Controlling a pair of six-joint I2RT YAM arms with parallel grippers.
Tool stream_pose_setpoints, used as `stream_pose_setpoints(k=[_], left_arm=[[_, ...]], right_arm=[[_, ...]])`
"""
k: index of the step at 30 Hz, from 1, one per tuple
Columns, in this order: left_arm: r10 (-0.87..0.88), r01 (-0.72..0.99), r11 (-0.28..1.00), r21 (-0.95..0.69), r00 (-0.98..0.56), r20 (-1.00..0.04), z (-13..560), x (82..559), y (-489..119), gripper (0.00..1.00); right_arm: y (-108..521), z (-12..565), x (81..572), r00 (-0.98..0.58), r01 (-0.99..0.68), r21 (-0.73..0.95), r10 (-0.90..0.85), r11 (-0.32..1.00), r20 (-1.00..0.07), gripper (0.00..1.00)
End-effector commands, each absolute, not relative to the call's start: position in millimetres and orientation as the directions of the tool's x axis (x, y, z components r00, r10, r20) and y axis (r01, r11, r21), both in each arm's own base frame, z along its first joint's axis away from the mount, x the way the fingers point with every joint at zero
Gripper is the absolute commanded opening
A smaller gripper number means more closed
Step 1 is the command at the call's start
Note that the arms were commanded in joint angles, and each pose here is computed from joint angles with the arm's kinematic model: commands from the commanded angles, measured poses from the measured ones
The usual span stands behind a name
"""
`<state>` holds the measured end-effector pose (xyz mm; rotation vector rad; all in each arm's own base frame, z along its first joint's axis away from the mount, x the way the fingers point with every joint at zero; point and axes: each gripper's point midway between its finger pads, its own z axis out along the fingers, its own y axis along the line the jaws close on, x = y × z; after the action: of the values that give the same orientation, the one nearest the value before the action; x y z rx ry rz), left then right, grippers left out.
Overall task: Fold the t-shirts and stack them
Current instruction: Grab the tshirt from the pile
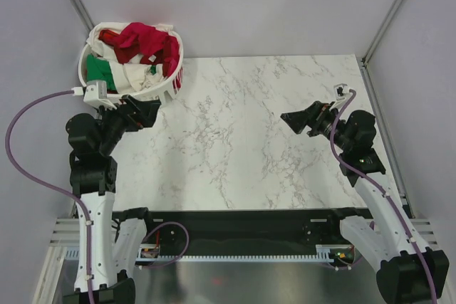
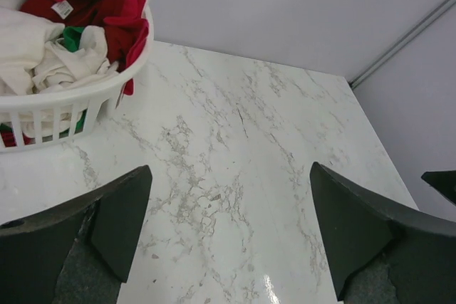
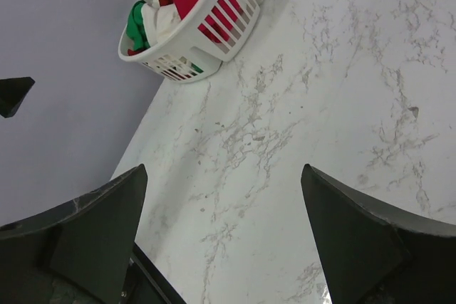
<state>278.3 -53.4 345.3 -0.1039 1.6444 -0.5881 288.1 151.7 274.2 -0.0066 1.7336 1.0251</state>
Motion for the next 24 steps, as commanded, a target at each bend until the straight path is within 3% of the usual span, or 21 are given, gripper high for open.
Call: stream_pose_setpoints(k=[1, 5, 8, 13, 17, 20, 24], left_arm=[[-0.356, 0.151, 0.916, -0.372, -0.119, -0.927, 363.6, 263.0, -32.3, 1.0], [-0.383, 0.11, 0.912, -0.395, -0.117, -0.916, 367.1, 268.3, -27.1, 1.0], [-0.387, 0.073, 0.913, -0.402, -0.157, -0.909, 363.4, 289.7, -20.7, 1.0], [-0.387, -0.061, 0.922, -0.383, -0.224, -0.895, 356.9, 351.7, 6.0, 0.9], [-0.419, -0.064, 0.905, -0.421, -0.303, -0.856, 346.1, 403.9, 6.0, 0.8], [-0.424, 0.003, 0.885, -0.466, -0.408, -0.808, 327.6, 447.5, -15.3, 0.7], [-0.33, 0.077, 0.907, -0.413, -0.479, -0.814, 316.5, 490.7, -54.5, 0.68]], right_arm=[[146.8, 254.2, 283.4, -0.494, -0.385, 0.647, 0.446, 0.658, -0.747, 0.98], [173.9, 229.6, 270.3, -0.622, -0.458, 0.724, 0.395, 0.515, -0.675, 0.98], [169.1, 198.0, 279.2, -0.677, -0.361, 0.741, 0.387, 0.567, -0.626, 0.98], [132.6, 159.7, 305.3, -0.615, -0.192, 0.623, 0.402, 0.758, -0.679, 0.98], [119.8, 133.3, 322.7, -0.65, -0.041, 0.603, 0.437, 0.797, -0.622, 0.98], [123.2, 121.2, 329.9, -0.674, -0.027, 0.611, 0.437, 0.791, -0.596, 0.98], [118.2, 106.5, 341.3, -0.689, -0.013, 0.567, 0.404, 0.824, -0.602, 0.98]])
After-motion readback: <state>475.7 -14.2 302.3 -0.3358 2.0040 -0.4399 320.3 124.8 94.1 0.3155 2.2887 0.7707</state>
